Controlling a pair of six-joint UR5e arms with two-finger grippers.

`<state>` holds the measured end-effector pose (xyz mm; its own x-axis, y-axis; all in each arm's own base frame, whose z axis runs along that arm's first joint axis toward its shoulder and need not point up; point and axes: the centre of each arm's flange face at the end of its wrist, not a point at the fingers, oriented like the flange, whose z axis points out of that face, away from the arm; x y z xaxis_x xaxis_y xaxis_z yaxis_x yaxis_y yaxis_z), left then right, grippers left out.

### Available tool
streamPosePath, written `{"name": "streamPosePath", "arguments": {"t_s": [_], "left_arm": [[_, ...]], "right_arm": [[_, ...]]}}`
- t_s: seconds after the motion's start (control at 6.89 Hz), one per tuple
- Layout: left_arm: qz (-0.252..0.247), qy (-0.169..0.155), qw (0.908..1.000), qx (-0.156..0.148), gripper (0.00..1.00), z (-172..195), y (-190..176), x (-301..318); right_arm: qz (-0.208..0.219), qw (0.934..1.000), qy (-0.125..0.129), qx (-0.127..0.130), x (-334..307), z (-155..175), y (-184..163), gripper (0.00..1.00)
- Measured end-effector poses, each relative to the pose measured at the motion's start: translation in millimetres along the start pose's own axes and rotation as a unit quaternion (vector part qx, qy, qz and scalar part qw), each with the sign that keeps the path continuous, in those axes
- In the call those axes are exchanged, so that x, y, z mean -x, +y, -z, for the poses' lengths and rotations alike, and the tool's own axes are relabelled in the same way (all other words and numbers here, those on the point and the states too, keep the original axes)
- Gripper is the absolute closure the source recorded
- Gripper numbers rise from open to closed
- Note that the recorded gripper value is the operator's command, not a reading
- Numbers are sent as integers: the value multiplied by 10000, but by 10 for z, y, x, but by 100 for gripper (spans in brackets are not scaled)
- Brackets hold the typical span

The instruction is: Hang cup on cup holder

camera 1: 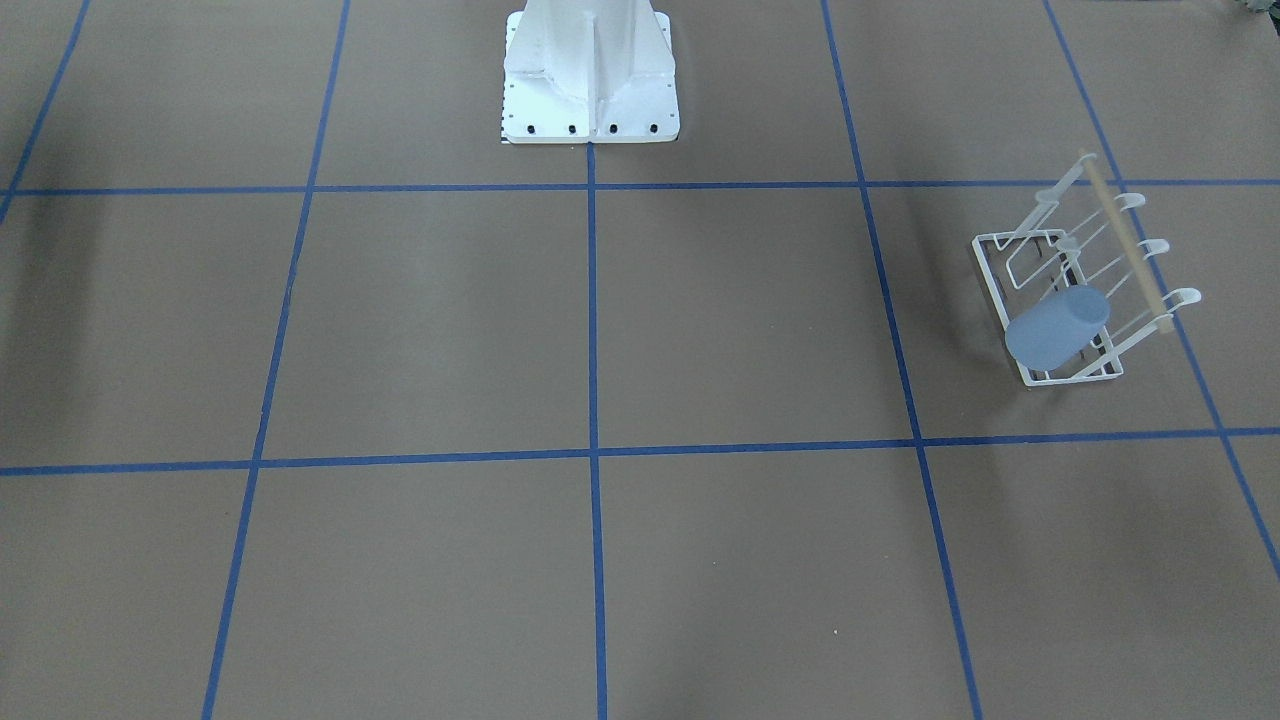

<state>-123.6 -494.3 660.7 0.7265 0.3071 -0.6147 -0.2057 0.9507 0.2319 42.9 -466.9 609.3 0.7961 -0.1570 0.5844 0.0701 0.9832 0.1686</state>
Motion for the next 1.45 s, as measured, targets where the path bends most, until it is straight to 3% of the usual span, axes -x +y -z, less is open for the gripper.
{"name": "streamPosePath", "arguments": {"t_s": [0.44, 0.87, 1.45], "left_arm": [[853, 41, 9963, -76, 1, -42, 195, -9], [893, 203, 9955, -228, 1, 40, 205, -158], [738, 168, 9964, -376, 1, -15, 338, -187]], "right_arm": [[-25, 10000, 4, 34, -28, -33, 17, 0], [-28, 10000, 2, 31, -27, -31, 16, 0], [-47, 10000, -3, 46, -36, -44, 21, 0]]}}
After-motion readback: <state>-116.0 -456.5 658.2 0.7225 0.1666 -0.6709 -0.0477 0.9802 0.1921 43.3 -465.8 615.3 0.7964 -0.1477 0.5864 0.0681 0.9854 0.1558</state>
